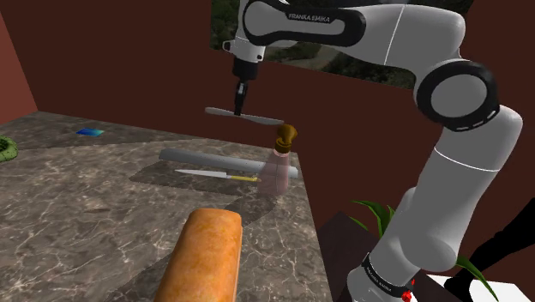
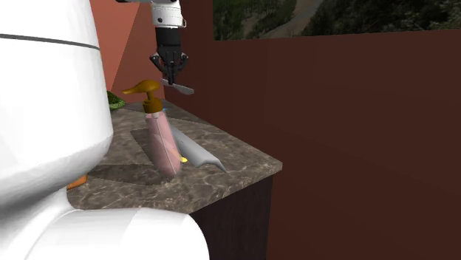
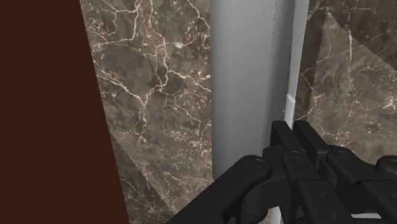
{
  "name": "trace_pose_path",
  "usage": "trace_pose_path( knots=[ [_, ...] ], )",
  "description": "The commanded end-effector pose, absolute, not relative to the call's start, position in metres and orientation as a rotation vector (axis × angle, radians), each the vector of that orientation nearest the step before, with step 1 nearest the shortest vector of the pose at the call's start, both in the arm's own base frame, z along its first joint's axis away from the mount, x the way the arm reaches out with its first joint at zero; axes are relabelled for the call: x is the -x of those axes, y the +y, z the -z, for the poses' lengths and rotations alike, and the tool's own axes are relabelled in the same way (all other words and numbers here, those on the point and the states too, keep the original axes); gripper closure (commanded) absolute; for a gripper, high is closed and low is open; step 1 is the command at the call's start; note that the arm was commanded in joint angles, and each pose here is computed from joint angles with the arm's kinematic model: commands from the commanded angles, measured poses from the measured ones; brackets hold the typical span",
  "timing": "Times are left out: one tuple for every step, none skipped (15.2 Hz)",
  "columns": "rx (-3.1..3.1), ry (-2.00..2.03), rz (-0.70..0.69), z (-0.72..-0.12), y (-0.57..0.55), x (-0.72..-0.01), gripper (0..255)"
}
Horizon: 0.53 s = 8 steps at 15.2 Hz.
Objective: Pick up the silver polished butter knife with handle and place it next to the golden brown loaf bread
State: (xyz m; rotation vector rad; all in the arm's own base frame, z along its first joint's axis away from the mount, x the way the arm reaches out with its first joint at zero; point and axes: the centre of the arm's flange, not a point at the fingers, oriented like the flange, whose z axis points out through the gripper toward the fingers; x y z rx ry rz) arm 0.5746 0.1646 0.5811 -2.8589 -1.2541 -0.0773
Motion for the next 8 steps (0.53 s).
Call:
trace_pose_path(
  knots=[
    [2.860, -1.253, 0.076, -0.580, 0.178, -0.551, 255],
    [2.860, -1.253, 0.076, -0.580, 0.186, -0.540, 255],
    [2.860, -1.253, 0.076, -0.580, 0.193, -0.529, 255],
    [2.860, -1.253, 0.076, -0.580, 0.200, -0.518, 255],
    [2.860, -1.253, 0.076, -0.580, 0.207, -0.507, 255],
    [2.860, -1.253, 0.076, -0.580, 0.214, -0.495, 255],
    [2.860, -1.253, 0.076, -0.580, 0.221, -0.484, 255],
    [2.860, -1.253, 0.076, -0.580, 0.229, -0.473, 255]
  ],
)
